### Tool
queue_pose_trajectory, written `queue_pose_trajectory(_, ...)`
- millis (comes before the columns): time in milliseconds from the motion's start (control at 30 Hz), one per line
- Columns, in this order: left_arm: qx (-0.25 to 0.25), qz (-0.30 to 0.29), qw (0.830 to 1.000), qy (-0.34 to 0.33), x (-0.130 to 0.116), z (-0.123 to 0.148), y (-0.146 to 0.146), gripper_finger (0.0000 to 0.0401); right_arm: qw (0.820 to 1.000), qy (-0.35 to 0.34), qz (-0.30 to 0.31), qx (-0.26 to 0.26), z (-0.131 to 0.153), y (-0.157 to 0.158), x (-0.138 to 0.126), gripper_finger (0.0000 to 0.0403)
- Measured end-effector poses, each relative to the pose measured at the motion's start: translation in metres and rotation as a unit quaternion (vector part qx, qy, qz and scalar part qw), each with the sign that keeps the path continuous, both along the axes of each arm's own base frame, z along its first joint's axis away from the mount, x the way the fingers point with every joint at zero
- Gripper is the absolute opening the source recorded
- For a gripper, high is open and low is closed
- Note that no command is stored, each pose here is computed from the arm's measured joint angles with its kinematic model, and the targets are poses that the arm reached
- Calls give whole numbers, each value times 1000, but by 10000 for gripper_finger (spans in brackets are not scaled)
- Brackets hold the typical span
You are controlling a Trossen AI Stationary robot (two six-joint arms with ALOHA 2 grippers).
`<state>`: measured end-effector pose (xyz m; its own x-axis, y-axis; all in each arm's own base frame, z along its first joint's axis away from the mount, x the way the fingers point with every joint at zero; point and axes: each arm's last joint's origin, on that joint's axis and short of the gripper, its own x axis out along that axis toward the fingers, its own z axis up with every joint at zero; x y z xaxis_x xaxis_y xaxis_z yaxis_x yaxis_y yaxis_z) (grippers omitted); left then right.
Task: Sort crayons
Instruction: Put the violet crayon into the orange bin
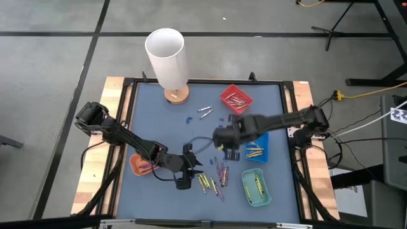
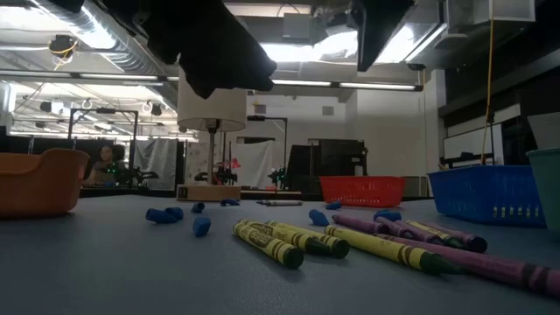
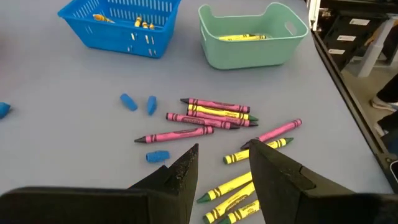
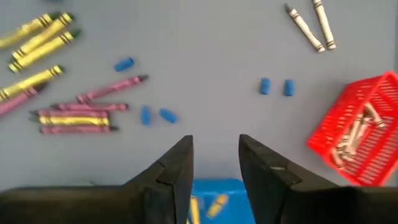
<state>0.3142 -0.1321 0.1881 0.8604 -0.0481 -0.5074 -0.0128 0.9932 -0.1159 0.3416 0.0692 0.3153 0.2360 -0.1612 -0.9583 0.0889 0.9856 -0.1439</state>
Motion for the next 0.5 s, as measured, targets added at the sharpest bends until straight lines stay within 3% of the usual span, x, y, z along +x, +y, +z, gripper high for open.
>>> queue_pose_trajectory(333, 44, -35, 998, 23, -7, -4, -8, 127, 987, -98, -117, 39, -45, 50, 3, 127)
queue_pose_trajectory(500, 49, -42, 997, 31, -10, -6, -11, 127, 983, -121, -118, 68, -73, 63, 3, 127)
